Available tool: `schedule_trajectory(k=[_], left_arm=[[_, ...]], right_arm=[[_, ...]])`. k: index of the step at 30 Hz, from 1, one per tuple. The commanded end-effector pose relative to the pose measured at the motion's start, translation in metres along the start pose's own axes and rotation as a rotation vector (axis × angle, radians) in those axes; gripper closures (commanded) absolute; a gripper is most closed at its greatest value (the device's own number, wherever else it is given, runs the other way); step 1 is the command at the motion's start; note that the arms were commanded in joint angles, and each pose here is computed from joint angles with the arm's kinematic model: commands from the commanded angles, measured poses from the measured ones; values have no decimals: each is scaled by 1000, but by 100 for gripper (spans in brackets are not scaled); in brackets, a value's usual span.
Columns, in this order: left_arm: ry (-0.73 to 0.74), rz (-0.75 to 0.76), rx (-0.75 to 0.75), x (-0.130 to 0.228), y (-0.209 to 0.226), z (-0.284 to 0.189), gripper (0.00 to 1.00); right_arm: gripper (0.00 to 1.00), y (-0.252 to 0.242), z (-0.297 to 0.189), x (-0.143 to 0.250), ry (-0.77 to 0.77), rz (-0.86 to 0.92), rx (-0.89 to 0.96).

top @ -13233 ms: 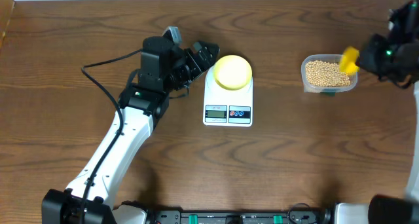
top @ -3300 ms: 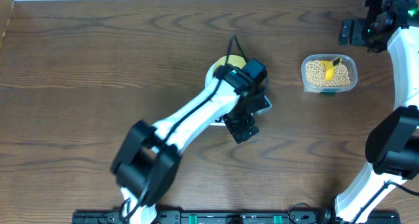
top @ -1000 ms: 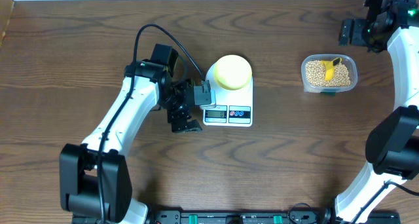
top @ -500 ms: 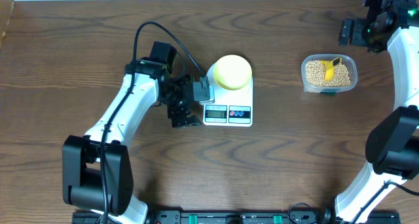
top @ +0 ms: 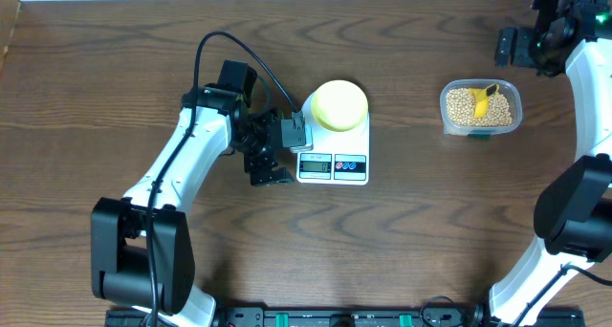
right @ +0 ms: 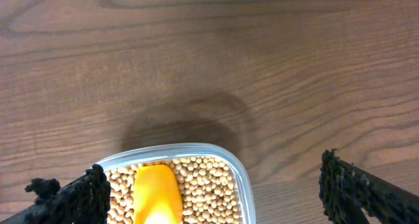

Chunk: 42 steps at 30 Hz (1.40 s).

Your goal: Scoop item into bowl and weigh 50g on scale

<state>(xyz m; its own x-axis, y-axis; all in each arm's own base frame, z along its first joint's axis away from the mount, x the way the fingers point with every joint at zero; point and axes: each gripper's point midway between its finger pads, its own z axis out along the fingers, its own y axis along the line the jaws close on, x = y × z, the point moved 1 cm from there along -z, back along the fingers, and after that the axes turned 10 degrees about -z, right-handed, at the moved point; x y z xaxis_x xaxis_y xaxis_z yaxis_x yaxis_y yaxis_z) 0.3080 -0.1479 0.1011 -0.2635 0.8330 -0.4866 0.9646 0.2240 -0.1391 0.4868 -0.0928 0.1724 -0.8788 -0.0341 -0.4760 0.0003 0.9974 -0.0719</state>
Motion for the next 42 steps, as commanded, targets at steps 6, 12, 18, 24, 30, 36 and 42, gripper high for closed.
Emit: schedule_trajectory(k=[6, 12, 18, 24, 30, 36, 42], left_arm=[[-10, -1, 15, 1, -1, 1, 2], [-10, -1, 15, 1, -1, 1, 2], [-10, -1, 15, 1, -1, 1, 2], [-10, 0, 15, 1, -1, 2, 2], [-10, 0, 15, 1, -1, 2, 2], [-10, -1, 15, 1, -1, 1, 2], [-10, -1, 15, 1, -1, 1, 2]], right_arm=[[1, 1, 3, 0, 5, 1, 1], [1, 1, 3, 0, 5, 1, 1], [1, 1, 3, 0, 5, 1, 1], [1, 1, 3, 0, 5, 1, 1], [1, 11, 2, -4, -13, -1, -61], [19, 57, -25, -18, -105, -43, -344], [32, 62, -20, 24, 71, -10, -358]])
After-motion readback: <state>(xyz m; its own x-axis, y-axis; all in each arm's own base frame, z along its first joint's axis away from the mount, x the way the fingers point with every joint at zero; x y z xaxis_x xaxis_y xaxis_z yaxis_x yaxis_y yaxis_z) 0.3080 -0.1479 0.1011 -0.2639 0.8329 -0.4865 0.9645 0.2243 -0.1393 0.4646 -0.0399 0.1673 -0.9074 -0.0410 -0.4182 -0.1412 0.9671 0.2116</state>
